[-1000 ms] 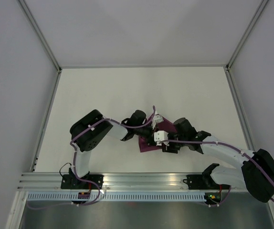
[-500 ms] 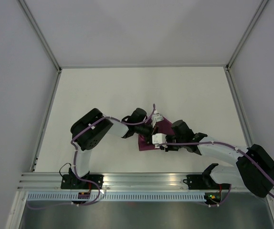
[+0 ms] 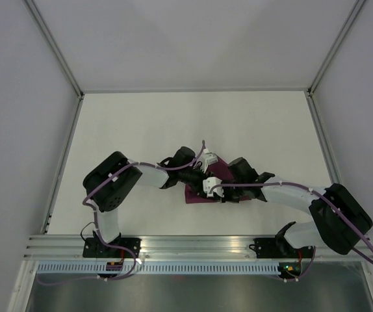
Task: Fold the napkin, place the utensils inside, and roll it up
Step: Roll the napkin with the utensil
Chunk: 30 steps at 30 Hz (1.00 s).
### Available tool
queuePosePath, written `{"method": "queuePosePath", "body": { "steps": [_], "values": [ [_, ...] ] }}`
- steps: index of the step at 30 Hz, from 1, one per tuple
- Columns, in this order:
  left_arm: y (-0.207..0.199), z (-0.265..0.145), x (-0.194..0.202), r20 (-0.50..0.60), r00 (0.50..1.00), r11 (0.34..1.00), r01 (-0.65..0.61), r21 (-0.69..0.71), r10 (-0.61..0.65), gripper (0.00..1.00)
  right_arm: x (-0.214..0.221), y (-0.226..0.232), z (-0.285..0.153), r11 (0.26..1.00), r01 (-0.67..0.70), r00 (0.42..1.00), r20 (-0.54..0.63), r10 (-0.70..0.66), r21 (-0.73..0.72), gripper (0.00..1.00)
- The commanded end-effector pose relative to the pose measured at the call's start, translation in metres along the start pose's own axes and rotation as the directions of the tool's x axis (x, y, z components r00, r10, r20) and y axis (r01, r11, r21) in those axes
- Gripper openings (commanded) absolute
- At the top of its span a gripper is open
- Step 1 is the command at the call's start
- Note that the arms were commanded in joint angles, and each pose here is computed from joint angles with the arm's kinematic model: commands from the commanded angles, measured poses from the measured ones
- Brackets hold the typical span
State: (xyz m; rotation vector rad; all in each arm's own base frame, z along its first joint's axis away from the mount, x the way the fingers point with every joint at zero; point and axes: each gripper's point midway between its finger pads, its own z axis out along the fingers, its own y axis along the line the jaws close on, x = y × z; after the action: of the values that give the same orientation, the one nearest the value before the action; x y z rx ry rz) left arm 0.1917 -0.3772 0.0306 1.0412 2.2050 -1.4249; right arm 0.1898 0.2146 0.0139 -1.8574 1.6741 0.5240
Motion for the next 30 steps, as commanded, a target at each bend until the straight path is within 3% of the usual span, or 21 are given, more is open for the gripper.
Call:
{"method": "queuePosePath", "body": {
  "steps": [1, 9, 17, 20, 23, 26, 30],
  "values": [
    [0.005, -0.015, -0.009, 0.046, 0.999, 0.992, -0.02, -0.122, 0.026, 0.59, 0.032, 0.039, -0.001, 0.976, -0.126, 0.989, -0.105, 0.109, -0.176, 0.04],
    [0.029, -0.058, -0.032, 0.23, 0.965, 0.922, -0.027, -0.387, 0.125, 0.59, 0.03, 0.032, -0.004, 0.921, -0.234, 0.972, -0.096, 0.215, -0.312, 0.04],
    [0.008, -0.098, -0.055, 0.365, 0.85, 0.828, -0.138, -0.543, 0.381, 0.59, 0.037, 0.017, -0.005, 0.834, -0.34, 0.94, -0.144, 0.309, -0.434, 0.04],
    [-0.004, -0.097, -0.057, 0.292, 0.811, 0.757, -0.255, -0.602, 0.506, 0.6, 0.043, 0.016, -0.001, 0.788, -0.4, 0.916, -0.182, 0.357, -0.468, 0.04],
    [-0.008, -0.079, -0.044, 0.177, 0.825, 0.706, -0.324, -0.63, 0.536, 0.6, 0.044, 0.007, 0.004, 0.774, -0.429, 0.903, -0.199, 0.38, -0.466, 0.04],
    [-0.017, -0.062, -0.042, 0.061, 0.794, 0.639, -0.439, -0.631, 0.605, 0.6, 0.045, 0.003, 0.006, 0.763, -0.449, 0.893, -0.208, 0.399, -0.465, 0.04],
    [-0.022, -0.038, -0.034, -0.07, 0.699, 0.524, -0.596, -0.609, 0.712, 0.61, 0.047, -0.002, 0.009, 0.746, -0.479, 0.878, -0.231, 0.42, -0.463, 0.04]
  ]
}}
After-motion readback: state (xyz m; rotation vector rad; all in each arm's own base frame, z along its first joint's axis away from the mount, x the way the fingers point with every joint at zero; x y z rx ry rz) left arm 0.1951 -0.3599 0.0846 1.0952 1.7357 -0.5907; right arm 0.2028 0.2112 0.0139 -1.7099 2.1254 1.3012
